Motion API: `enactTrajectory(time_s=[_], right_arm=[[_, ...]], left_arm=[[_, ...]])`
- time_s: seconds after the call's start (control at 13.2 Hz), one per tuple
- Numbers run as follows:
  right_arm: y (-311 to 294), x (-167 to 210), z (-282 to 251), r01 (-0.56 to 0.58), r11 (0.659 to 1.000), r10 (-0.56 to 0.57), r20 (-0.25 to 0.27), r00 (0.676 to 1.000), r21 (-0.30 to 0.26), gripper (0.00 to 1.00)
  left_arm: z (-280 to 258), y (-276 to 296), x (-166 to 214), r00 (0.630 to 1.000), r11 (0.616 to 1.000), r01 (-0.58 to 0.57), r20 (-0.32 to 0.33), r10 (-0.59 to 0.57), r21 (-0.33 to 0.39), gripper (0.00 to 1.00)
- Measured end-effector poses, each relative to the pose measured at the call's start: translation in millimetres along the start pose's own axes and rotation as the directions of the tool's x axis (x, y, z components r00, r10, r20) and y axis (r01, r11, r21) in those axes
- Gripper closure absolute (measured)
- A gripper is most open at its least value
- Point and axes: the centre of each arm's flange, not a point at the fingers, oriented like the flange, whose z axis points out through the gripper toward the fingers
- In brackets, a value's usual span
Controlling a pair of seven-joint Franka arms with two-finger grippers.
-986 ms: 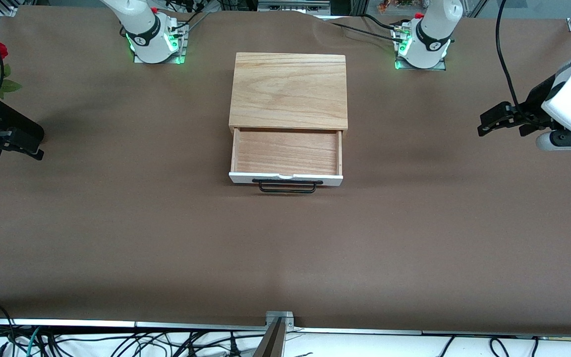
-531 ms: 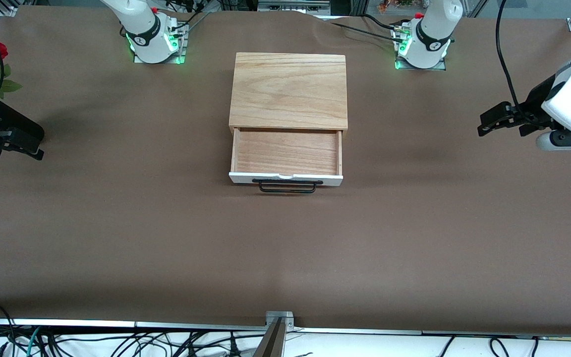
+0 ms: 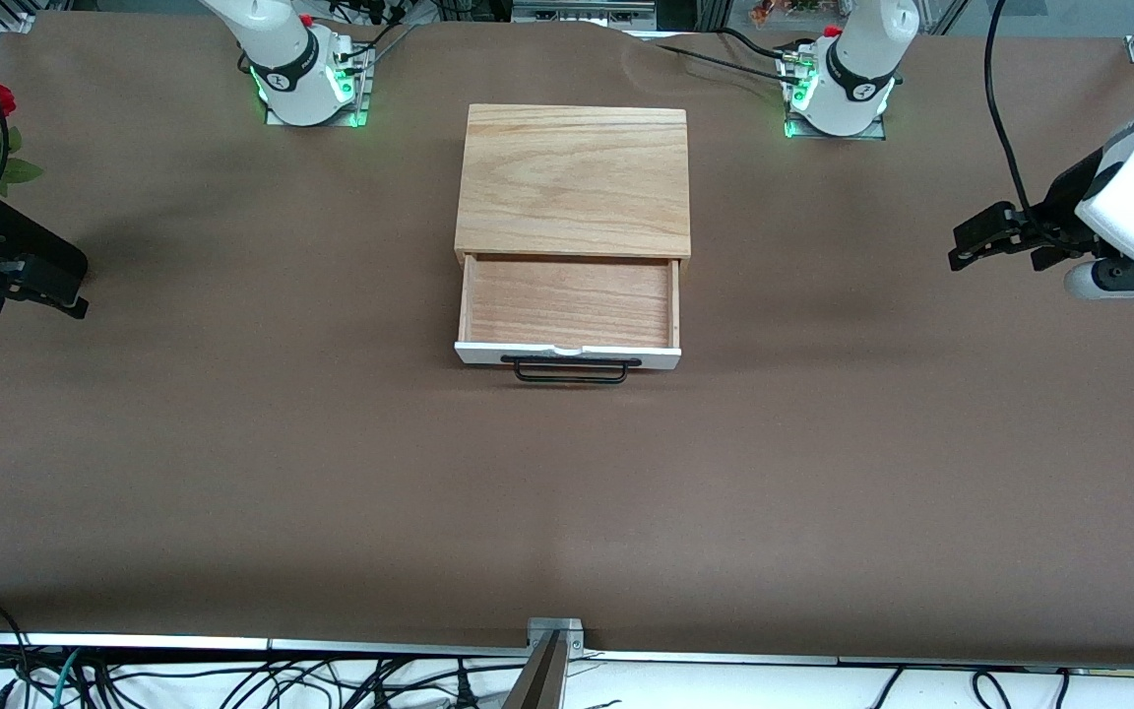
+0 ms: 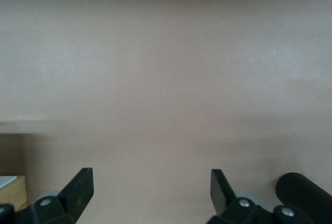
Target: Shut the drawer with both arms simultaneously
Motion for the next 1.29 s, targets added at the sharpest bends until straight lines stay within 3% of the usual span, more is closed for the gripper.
enactTrajectory(time_s=[0.3,0.53,0.68,0.99,1.29], right_arm=[[-4.0,2.5,9.2,0.003,1.000,-0.004,0.017,1.000,0.004,0.00],[-29.1,15.5,42.2,0.016,0.998,-0.019,0.044,0.999,0.068,0.00],[-69.8,28.7,76.8,0.054,0.992,-0.060,0.048,0.997,0.110,0.00],[-192.6,37.4,146.9,0.200,0.972,-0.203,0.016,0.979,0.123,0.00],[-277.4,30.9,192.9,0.209,0.945,-0.208,-0.030,0.978,0.252,0.00]], left_arm=[[-0.2,0.0,-0.1,1.000,1.000,0.000,0.000,0.000,0.000,0.00],[3.3,0.7,0.2,1.000,1.000,-0.001,0.007,0.001,0.001,0.00],[12.0,7.4,1.6,1.000,1.000,-0.011,0.024,0.011,-0.001,0.00],[38.3,30.0,9.9,0.997,0.999,-0.045,0.070,0.046,-0.009,0.00],[104.6,105.4,35.2,0.982,0.987,-0.123,0.131,0.136,-0.100,0.00]])
